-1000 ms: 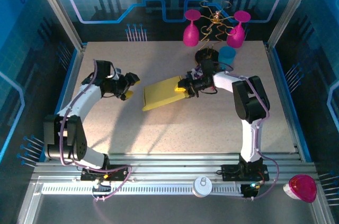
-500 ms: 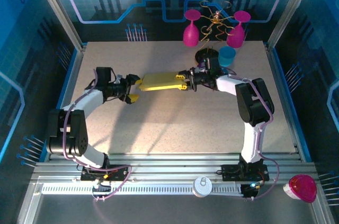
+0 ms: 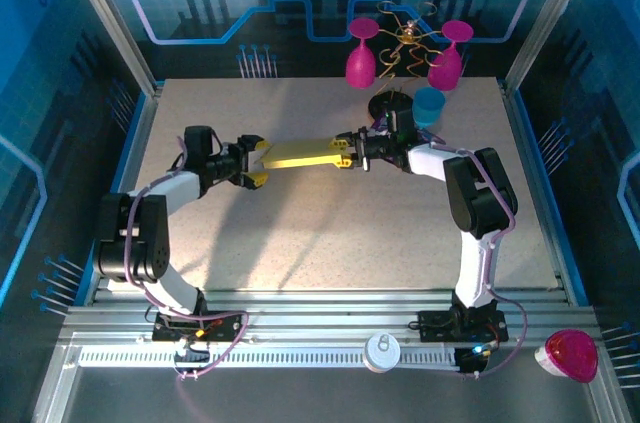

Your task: Fold the paper box

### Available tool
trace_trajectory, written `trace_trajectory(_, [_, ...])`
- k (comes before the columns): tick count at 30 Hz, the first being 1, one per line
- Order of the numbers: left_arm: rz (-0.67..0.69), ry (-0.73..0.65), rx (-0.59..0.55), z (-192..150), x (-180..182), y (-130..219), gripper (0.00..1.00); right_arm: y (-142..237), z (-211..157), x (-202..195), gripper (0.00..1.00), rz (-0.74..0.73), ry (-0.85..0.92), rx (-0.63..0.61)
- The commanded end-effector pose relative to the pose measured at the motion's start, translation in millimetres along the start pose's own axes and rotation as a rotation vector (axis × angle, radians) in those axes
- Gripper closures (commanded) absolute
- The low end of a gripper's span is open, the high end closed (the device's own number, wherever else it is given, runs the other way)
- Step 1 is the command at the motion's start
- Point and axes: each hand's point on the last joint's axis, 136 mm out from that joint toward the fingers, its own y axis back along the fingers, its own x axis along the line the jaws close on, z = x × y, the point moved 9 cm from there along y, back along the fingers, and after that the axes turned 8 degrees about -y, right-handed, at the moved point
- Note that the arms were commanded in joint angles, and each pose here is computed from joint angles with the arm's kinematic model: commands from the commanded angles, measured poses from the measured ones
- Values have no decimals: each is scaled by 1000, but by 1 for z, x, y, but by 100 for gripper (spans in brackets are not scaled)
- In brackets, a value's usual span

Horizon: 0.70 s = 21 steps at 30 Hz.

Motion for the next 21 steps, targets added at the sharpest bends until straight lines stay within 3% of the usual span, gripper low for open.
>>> trace_trajectory(1, [-30, 48, 31, -1, 1, -10, 22, -3, -8, 1, 66, -7, 6, 38])
trace_trajectory(12, [-54, 241, 17, -6, 11, -20, 47, -7, -4, -3, 66, -10, -10, 40])
trace_trajectory(21, [-50, 308, 25, -14, 8, -21, 59, -7, 0, -10, 67, -10, -22, 40])
